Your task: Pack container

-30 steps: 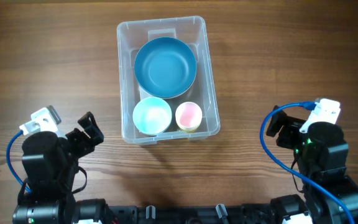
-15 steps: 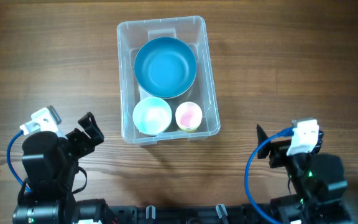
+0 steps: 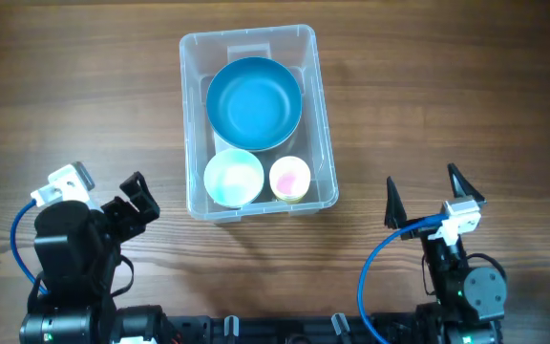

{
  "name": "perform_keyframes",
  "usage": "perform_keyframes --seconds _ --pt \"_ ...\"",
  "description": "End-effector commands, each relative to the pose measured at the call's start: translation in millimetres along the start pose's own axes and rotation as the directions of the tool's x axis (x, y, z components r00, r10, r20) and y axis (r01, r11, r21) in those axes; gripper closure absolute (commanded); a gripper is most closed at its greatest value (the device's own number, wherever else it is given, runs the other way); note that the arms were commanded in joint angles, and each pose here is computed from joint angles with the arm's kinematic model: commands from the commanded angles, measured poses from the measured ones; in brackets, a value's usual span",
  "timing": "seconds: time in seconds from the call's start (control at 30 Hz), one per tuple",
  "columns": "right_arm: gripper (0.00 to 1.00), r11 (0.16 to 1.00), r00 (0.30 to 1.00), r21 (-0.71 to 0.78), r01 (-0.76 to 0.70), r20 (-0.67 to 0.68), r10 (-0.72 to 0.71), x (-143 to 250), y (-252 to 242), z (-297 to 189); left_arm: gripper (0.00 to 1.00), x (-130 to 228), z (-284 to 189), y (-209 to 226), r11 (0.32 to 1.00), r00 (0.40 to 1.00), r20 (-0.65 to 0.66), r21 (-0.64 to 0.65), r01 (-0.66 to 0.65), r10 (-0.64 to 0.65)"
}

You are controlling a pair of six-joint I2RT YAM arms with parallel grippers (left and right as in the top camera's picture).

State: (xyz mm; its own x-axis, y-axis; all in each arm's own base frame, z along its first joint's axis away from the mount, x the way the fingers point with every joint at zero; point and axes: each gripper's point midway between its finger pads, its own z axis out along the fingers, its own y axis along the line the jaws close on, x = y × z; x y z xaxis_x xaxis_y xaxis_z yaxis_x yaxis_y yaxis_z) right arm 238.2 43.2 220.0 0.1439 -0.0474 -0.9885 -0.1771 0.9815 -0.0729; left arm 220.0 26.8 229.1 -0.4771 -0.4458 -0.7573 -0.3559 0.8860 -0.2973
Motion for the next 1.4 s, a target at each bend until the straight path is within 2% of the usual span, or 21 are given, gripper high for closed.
perform_keyframes --seconds 0.0,0.1,1.03,1.2,1.37 --pt "0.00 1.000 0.998 -0.011 0.018 -0.053 -0.019 26 2 0 0.00 0 0 -1 1.000 1.000 -0.002 0.010 -0.010 0.010" --pt "0.00 0.999 0.991 -0.024 0.027 -0.129 -0.030 45 4 -1 0.00 0 0 -1 1.000 1.000 -0.002 0.010 -0.010 0.010" --pt "0.00 0.999 0.990 -0.035 0.027 -0.137 -0.031 47 6 -1 0.00 0 -5 1 1.000 1.000 0.013 0.005 -0.016 0.016" --pt "0.00 0.999 0.990 -0.035 0.027 -0.137 -0.031 47 6 -1 0.00 20 -16 14 1.000 1.000 0.014 -0.011 -0.016 0.016" --pt "0.00 0.999 0.990 -0.035 0.027 -0.137 -0.031 47 6 -1 0.00 53 -8 29 1.000 0.999 0.038 -0.005 -0.017 0.017"
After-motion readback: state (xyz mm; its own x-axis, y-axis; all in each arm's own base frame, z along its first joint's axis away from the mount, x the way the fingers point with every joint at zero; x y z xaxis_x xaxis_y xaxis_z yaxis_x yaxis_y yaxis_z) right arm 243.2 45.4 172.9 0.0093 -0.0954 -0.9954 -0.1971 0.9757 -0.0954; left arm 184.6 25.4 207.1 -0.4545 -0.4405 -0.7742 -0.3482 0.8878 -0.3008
